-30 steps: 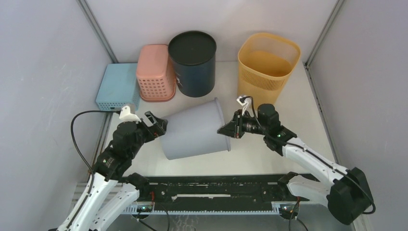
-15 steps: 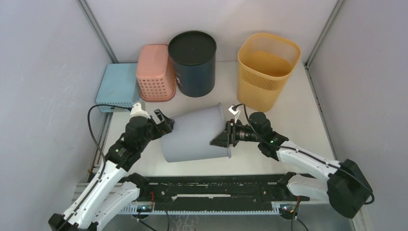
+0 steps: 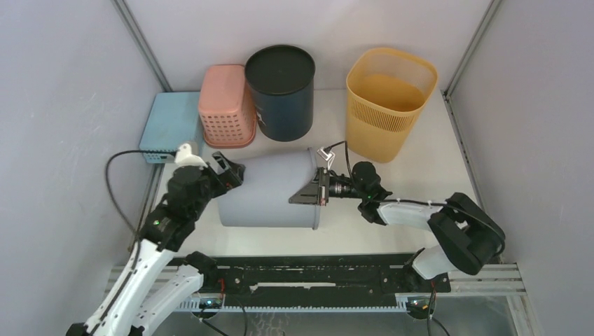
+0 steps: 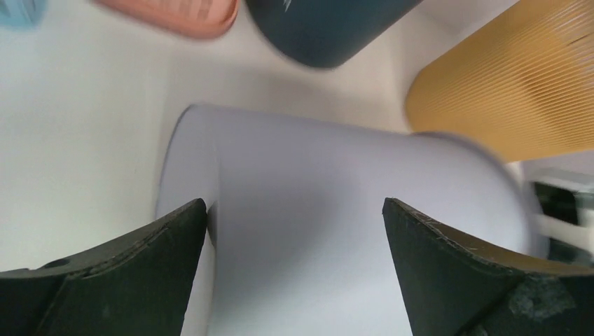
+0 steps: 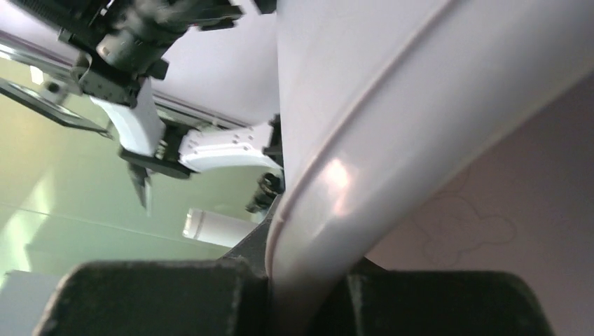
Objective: Turn the large container upside down
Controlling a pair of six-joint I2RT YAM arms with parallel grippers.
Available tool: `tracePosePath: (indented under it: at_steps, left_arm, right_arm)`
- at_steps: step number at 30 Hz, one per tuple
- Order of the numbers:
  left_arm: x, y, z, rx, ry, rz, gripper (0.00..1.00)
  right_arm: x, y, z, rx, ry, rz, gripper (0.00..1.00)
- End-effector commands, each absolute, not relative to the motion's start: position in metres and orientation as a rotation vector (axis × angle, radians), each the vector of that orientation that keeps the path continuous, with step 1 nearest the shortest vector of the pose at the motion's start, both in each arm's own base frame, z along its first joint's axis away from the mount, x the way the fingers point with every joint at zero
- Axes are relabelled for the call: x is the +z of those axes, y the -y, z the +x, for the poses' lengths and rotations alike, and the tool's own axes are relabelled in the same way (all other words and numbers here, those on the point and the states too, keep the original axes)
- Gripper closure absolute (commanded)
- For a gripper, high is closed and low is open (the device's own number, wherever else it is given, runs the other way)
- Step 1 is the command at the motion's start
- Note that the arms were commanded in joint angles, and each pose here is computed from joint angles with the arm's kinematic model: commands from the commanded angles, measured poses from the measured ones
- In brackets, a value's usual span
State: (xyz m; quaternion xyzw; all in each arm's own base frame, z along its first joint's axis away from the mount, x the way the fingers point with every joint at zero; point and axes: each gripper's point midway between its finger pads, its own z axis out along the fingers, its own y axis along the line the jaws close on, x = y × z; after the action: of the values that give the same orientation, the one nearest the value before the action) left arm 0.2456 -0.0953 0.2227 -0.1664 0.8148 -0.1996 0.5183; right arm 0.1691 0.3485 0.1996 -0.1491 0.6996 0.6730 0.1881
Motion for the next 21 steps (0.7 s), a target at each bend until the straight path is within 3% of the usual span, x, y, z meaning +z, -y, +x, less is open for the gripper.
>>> tracePosePath:
  at_steps: [1,5,9,21]
  left_arm:
    - [0.341,0.073,0.223,-0.512,-1.734,-0.360,0.00]
    - [0.390,0.057,0.203,-0.495,-1.652,-0.359,0.00]
    - [0.415,0.045,0.184,-0.502,-1.594,-0.371,0.00]
    - [0.398,0.040,0.189,-0.463,-1.615,-0.404,0.00]
  right_arm:
    - [0.266,-0.359,0.187,2.103,-1.724,-0.334,1.00]
    - [0.307,-0.367,0.211,2.272,-1.519,-0.242,1.00]
    - [0.312,-0.397,0.237,2.316,-1.483,-0.178,1.00]
    - [0.310,-0.474,0.281,2.476,-1.407,-0.012,1.00]
